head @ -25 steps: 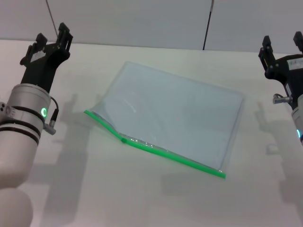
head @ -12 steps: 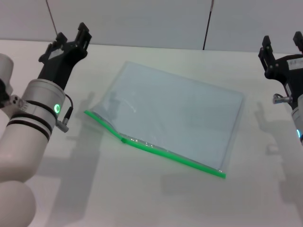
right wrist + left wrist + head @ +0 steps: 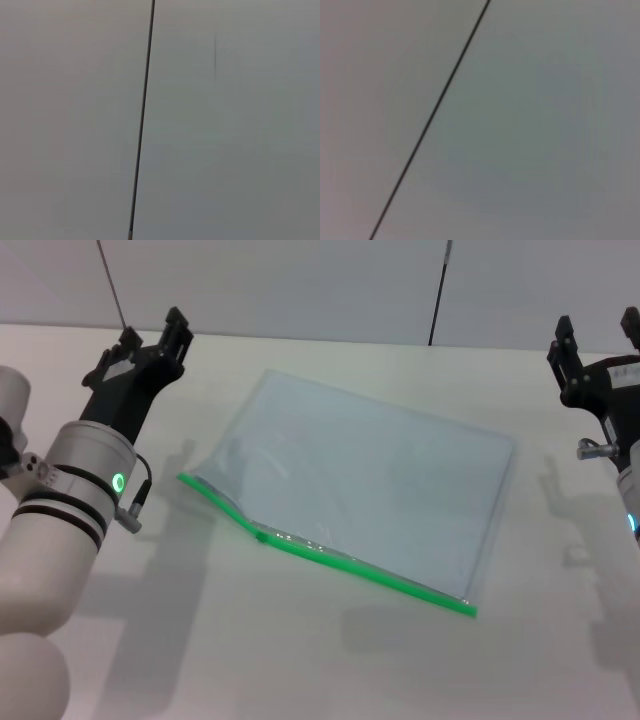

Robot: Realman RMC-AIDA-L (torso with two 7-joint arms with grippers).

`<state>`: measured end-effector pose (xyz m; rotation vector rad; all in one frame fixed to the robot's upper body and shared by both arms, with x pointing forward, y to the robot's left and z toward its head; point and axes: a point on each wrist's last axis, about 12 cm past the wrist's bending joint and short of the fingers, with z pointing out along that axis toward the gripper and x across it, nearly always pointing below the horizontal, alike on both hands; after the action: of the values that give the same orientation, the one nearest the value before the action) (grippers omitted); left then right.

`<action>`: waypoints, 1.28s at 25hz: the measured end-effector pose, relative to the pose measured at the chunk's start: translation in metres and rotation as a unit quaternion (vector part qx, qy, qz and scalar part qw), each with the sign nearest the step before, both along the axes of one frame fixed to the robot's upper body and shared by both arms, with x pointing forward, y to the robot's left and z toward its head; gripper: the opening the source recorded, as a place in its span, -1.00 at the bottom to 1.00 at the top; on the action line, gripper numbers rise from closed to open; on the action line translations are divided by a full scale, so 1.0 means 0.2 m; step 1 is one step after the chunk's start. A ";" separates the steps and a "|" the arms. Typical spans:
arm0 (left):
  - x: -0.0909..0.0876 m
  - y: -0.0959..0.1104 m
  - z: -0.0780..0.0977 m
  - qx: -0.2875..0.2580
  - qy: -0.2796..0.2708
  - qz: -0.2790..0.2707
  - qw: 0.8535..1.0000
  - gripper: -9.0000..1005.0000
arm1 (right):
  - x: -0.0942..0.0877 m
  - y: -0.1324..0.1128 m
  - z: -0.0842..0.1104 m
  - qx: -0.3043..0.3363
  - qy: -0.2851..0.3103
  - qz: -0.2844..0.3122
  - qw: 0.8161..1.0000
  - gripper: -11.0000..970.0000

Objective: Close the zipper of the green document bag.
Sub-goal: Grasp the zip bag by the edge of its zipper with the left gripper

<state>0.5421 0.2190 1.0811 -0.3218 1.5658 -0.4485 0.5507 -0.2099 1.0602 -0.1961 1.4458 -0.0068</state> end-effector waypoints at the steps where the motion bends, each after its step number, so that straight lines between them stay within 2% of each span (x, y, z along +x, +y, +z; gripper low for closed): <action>1: 0.00 -0.01 0.00 0.004 -0.002 -0.005 1.000 0.33 | 0.00 0.00 0.00 -0.001 0.000 0.000 1.000 0.42; 7: -0.02 0.03 -0.03 0.049 -0.011 -0.022 0.998 0.33 | 0.00 0.00 0.00 -0.002 0.000 -0.001 1.000 0.42; 10: -0.03 0.05 -0.06 0.089 -0.009 -0.023 0.996 0.33 | 0.00 0.00 0.00 -0.003 0.001 -0.001 1.000 0.42; 11: -0.05 0.04 -0.08 0.134 -0.012 -0.026 0.991 0.33 | 0.00 0.00 0.00 -0.003 0.001 -0.001 1.000 0.42; 12: -0.06 0.04 -0.09 0.155 -0.015 -0.026 0.987 0.33 | 0.00 0.00 0.00 -0.004 0.001 -0.001 1.000 0.42; 13: -0.06 0.04 -0.09 0.155 -0.015 -0.026 0.987 0.33 | 0.00 0.00 0.00 -0.004 0.001 -0.001 1.000 0.42; 15: -0.11 0.00 -0.11 0.231 -0.025 -0.015 0.973 0.33 | 0.00 0.00 0.00 -0.004 0.001 -0.001 1.000 0.42; 17: -0.14 -0.01 -0.12 0.271 -0.030 -0.005 0.962 0.33 | 0.00 0.00 -0.01 -0.004 0.002 -0.001 1.000 0.42; 19: -0.18 -0.03 -0.13 0.330 -0.036 0.008 0.943 0.33 | 0.00 0.00 -0.01 -0.004 0.002 -0.001 1.000 0.42; 20: -0.18 -0.03 -0.13 0.342 -0.037 0.010 0.939 0.33 | 0.00 0.00 -0.01 -0.004 0.002 -0.001 1.000 0.42; 23: -0.23 -0.03 -0.14 0.410 -0.043 0.022 0.911 0.33 | 0.00 0.00 -0.01 -0.004 0.003 -0.001 1.000 0.42; 30: -0.30 0.01 -0.17 0.501 -0.010 0.045 0.864 0.33 | -0.01 -0.01 -0.01 -0.006 0.005 -0.002 1.000 0.41; 32: -0.32 0.01 -0.18 0.540 0.010 0.057 0.840 0.33 | -0.01 -0.01 -0.01 -0.006 0.005 -0.002 1.000 0.41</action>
<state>0.4790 0.2203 1.0453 0.4599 1.5706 0.5648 0.5496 -0.2122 1.0578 -0.2034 1.4565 -0.0178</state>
